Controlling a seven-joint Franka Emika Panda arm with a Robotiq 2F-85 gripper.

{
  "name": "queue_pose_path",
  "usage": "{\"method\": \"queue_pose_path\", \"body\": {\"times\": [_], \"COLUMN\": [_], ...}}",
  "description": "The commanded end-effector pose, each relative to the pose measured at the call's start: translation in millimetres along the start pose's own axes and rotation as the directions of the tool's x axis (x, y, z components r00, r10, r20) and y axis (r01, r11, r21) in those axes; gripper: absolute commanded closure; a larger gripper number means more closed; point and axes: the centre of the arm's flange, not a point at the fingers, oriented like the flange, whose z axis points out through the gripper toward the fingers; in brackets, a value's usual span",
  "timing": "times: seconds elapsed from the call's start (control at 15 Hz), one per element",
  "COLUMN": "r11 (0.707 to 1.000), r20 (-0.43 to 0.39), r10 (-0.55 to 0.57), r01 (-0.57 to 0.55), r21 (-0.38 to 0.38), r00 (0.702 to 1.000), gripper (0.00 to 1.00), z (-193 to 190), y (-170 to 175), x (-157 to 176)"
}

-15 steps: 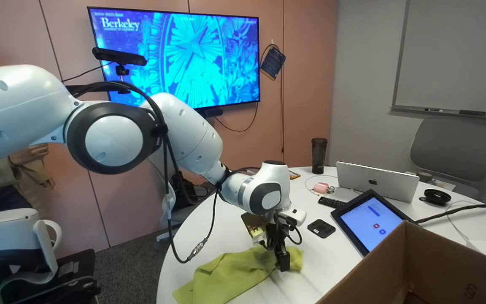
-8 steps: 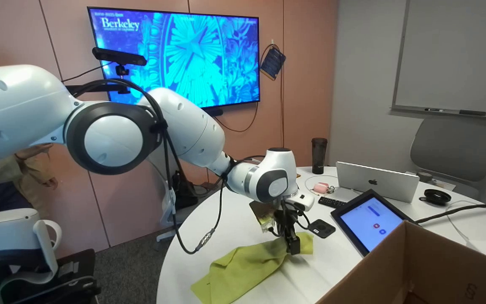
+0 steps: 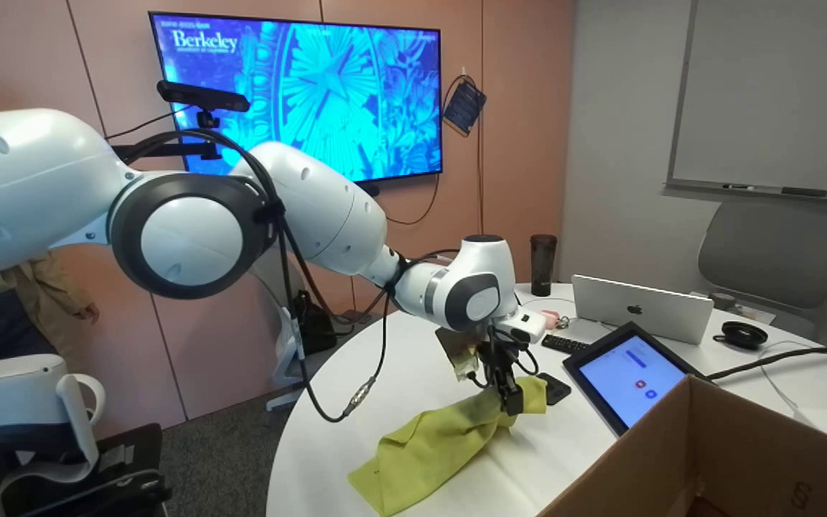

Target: Pick up the marker, put it on the towel , fold the towel together with the marker and put it in the box

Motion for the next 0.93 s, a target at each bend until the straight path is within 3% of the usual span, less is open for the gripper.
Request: {"method": "queue_pose_path", "body": {"times": [0.0, 0.33, 0.87], "r11": [0.999, 0.98, 0.902], "r20": [0.048, 0.147, 0.272], "r10": [-0.038, -0.188, -0.431], "r01": [0.036, 0.176, 0.397], "r21": [0.038, 0.088, 0.172], "r00": [0.998, 0.971, 0.86], "gripper": [0.91, 0.93, 0.93], "z": [-15, -31, -68], "y": [3, 14, 49], "x": [-19, -67, -132]}}
